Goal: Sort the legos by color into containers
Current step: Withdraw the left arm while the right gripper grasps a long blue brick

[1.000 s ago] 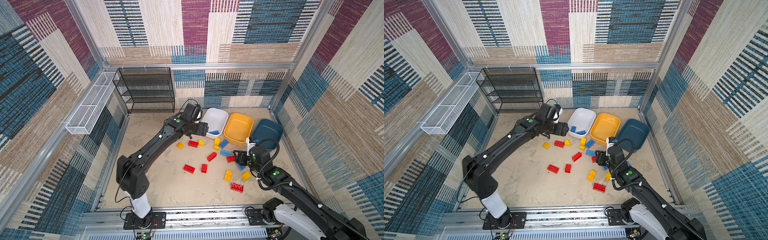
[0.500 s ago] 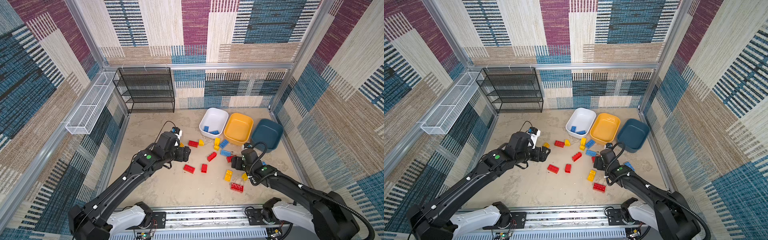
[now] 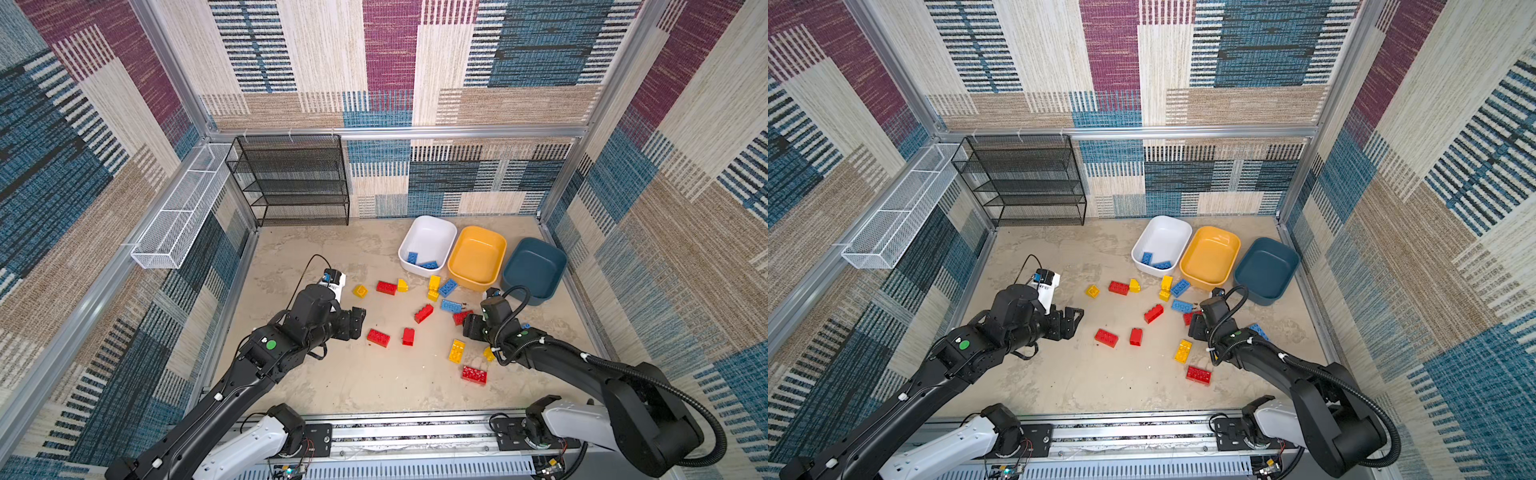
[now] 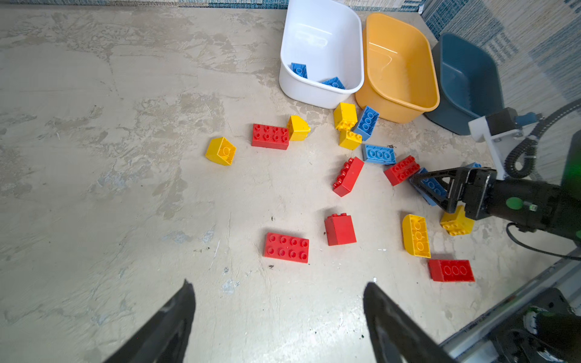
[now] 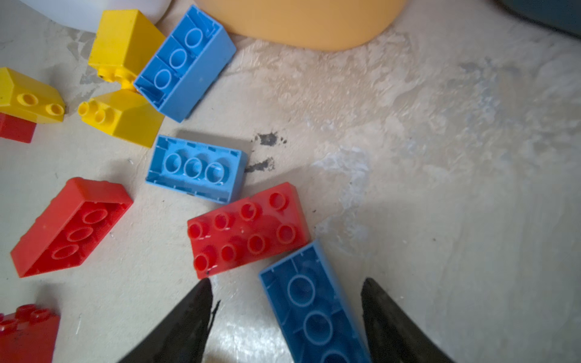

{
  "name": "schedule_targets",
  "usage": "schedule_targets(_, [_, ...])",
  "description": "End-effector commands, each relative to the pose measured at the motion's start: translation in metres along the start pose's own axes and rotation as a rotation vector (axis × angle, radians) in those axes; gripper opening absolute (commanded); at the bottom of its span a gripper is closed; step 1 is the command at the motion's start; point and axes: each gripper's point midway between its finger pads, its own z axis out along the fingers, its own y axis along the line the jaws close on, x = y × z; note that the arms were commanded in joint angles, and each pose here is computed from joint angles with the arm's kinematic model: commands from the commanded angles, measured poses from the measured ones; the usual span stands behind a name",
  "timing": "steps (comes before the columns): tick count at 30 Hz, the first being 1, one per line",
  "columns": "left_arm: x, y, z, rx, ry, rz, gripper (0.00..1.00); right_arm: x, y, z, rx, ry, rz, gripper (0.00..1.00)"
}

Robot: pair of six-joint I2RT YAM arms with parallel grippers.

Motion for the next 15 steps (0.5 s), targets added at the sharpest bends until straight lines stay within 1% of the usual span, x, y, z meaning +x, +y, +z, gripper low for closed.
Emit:
schedule_targets(1, [0.000,0.003,0.001,-0.016,-0.010,-0.005,0.85,-0.002,0.011,0.000,-0.057,-0.002,-0.004,0.67])
schedule_targets(4, [0.001,0.003,0.001,-0.011,-0.011,-0.008,0.85,0.003,0.011,0.000,-0.061,0.014,-0.009,0.60])
schedule_targets(8, [0.001,0.002,0.002,-0.005,-0.011,-0.014,0.84,0.007,0.010,0.002,-0.043,0.028,-0.019,0.52])
schedule_targets(15, [0.003,0.001,0.002,0.000,-0.005,-0.017,0.85,0.017,0.015,0.015,0.011,0.084,-0.068,0.50])
